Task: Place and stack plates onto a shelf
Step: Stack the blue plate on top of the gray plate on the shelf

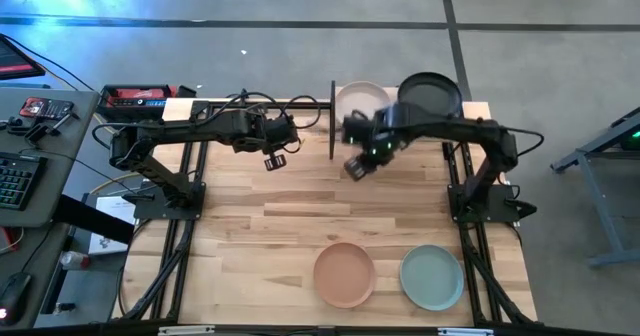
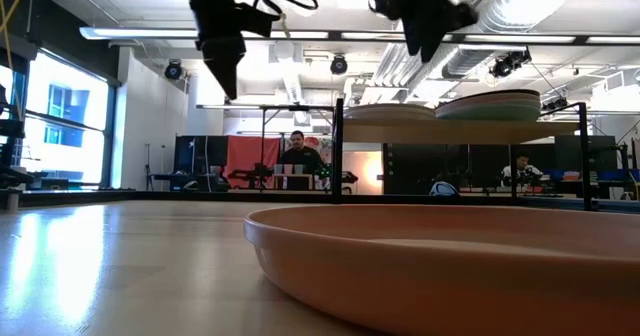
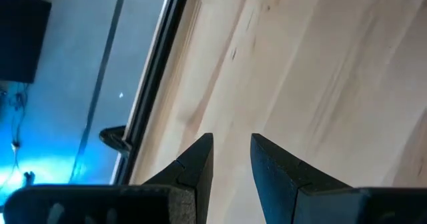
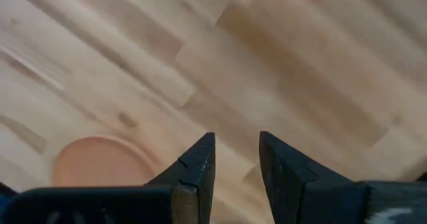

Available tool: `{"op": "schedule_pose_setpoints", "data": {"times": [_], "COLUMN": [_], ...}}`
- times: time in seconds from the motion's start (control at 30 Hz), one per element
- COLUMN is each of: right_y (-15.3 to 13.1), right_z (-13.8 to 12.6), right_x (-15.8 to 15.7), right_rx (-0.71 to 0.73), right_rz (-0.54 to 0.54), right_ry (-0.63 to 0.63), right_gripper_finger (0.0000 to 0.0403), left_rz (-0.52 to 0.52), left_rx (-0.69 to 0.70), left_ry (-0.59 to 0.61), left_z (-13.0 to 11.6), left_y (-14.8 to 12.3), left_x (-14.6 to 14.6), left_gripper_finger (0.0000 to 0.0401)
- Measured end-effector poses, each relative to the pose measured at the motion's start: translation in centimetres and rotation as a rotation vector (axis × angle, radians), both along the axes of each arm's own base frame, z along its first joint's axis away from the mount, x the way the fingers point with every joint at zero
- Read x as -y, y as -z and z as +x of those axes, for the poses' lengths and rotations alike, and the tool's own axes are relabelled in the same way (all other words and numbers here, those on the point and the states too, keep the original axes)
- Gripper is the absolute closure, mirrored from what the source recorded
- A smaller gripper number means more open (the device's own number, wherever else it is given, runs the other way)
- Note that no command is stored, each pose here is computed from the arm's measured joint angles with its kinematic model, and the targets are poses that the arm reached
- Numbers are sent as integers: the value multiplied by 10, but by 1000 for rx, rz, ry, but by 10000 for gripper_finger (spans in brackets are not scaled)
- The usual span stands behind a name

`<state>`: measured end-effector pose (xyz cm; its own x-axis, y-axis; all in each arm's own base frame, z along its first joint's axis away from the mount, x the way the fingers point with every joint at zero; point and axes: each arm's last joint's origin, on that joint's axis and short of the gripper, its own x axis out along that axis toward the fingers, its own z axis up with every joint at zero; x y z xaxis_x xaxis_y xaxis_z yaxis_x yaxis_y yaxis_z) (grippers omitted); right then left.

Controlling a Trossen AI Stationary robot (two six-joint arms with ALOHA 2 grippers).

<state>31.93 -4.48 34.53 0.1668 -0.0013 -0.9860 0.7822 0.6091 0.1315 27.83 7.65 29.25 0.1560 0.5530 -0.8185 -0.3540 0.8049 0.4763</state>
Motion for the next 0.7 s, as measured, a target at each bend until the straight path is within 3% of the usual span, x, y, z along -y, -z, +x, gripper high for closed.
{"op": "schedule_pose_setpoints", "data": {"times": [0.3,0.7], "right_y": [0,18], "right_z": [0,-28], "right_x": [-89,-212], "right_rx": [-3,-51], "right_rz": [33,72], "right_ry": [167,424], "right_gripper_finger": [308,308], "left_rz": [-148,-290], "left_rx": [22,62], "left_ry": [17,43], "left_z": [-1,1], "left_y": [3,4], "left_x": [4,8], "left_gripper_finger": [311,311]}}
